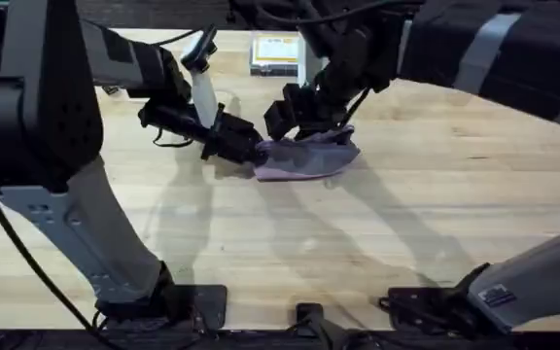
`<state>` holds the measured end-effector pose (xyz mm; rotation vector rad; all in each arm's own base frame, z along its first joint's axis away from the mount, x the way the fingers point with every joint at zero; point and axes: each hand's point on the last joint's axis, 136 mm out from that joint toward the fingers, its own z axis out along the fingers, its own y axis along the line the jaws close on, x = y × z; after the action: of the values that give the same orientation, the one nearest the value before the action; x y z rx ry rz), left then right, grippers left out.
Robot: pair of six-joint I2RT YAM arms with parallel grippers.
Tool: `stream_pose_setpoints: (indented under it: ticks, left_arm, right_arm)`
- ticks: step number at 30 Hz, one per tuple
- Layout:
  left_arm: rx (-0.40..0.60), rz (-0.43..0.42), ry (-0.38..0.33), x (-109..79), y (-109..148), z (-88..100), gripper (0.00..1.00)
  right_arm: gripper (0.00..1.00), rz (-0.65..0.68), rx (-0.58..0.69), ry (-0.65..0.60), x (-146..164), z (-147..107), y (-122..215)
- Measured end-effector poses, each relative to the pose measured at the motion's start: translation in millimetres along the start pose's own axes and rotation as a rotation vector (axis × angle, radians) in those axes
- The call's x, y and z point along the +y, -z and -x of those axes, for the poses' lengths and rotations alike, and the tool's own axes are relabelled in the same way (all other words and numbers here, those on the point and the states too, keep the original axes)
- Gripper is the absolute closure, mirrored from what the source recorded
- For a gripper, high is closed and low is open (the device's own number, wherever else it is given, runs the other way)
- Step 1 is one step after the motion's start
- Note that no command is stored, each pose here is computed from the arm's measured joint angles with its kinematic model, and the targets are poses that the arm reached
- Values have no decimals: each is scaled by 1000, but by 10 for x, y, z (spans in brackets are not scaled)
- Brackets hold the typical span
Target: Unzip the bag, pick up the pens from the table one at a time and place them inside, then zip the bag closed.
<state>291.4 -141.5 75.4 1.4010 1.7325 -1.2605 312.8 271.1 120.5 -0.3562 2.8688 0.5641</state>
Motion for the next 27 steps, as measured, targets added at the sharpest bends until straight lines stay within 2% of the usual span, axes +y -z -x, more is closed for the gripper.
stream_pose_setpoints:
  ticks: [3,11,19,23,27]
  left_arm:
    - [0,0,0,0,0,0,958]
    - [0,0,0,0,0,1,958]
    - [0,0,0,0,0,0,958]
    - [0,0,0,0,0,0,958]
    - [0,0,0,0,1,0,958]
  right_arm:
    - [692,9,2,-1,19,-3,1]
    - [823,19,5,2,49,-11,-1]
    - [880,18,6,1,48,-14,-1]
    - [961,17,5,1,44,-11,0]
    - [967,15,5,0,38,-10,0]
